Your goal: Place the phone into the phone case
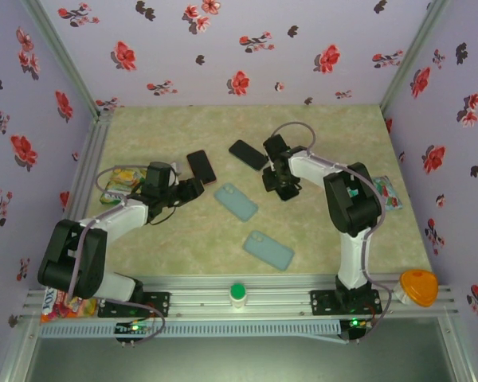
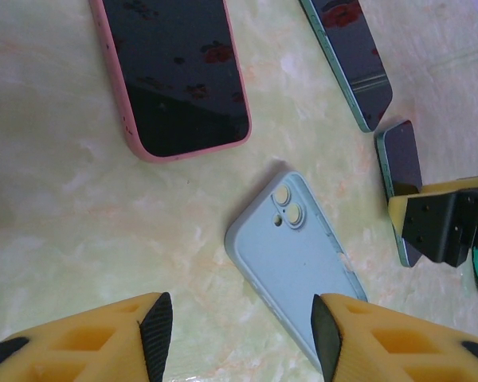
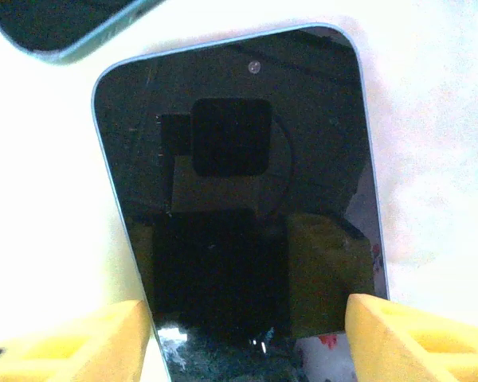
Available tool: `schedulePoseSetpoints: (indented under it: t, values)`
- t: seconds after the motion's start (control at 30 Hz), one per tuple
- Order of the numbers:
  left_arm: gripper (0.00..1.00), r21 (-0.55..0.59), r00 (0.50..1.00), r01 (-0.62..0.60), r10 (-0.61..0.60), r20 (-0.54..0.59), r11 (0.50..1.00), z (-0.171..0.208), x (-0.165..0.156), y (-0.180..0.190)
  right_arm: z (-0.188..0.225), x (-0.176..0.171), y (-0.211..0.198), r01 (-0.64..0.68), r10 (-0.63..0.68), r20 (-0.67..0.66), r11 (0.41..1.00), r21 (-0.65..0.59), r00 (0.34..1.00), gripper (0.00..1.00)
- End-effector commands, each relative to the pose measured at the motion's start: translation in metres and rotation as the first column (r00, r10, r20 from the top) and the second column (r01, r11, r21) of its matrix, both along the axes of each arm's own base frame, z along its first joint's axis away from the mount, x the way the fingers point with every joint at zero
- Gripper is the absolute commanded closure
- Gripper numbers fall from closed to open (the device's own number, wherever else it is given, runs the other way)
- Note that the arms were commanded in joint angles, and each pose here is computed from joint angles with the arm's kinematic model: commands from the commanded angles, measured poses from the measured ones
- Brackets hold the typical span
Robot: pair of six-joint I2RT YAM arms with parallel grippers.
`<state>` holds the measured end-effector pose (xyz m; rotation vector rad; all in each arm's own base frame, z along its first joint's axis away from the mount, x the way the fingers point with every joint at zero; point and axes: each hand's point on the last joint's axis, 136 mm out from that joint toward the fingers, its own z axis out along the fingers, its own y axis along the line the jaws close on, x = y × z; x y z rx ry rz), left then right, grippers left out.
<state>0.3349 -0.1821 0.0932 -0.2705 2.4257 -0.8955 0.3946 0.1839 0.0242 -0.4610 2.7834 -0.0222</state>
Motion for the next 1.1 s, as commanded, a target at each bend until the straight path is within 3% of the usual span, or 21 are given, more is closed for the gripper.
schedulePoseSetpoints:
  t: [0.0, 0.33, 0.4, 0.6, 1.07]
  values:
    - [0.46, -0.005, 0.998, 0.024, -0.024, 0.056, 1.0, 0.017, 0.014, -0.005, -0.004, -0.036, 0.003, -0.023, 0.026, -0.104, 0.999, 0.027, 0.994, 0.34]
    - [0.46, -0.013, 0.995, 0.073, -0.072, 0.067, 0.997, 0.022, 0.032, -0.019, 0.011, -0.045, 0.013, -0.052, 0.057, -0.08, 0.997, 0.065, 0.995, 0.34]
    - [0.46, -0.015, 0.995, 0.076, -0.075, 0.066, 0.997, 0.021, 0.034, -0.02, 0.011, -0.044, 0.009, -0.043, 0.046, -0.068, 0.998, 0.045, 0.997, 0.25]
    - [0.46, -0.014, 0.995, 0.082, -0.081, 0.061, 0.997, 0.019, 0.032, -0.02, 0.019, -0.028, -0.003, -0.009, 0.01, -0.024, 0.999, 0.031, 1.0, 0.11]
    - [0.46, -0.01, 0.996, 0.075, -0.075, 0.055, 0.997, 0.017, 0.027, -0.018, -0.001, -0.004, -0.004, 0.001, 0.004, -0.07, 0.998, 0.07, 0.998, 0.05]
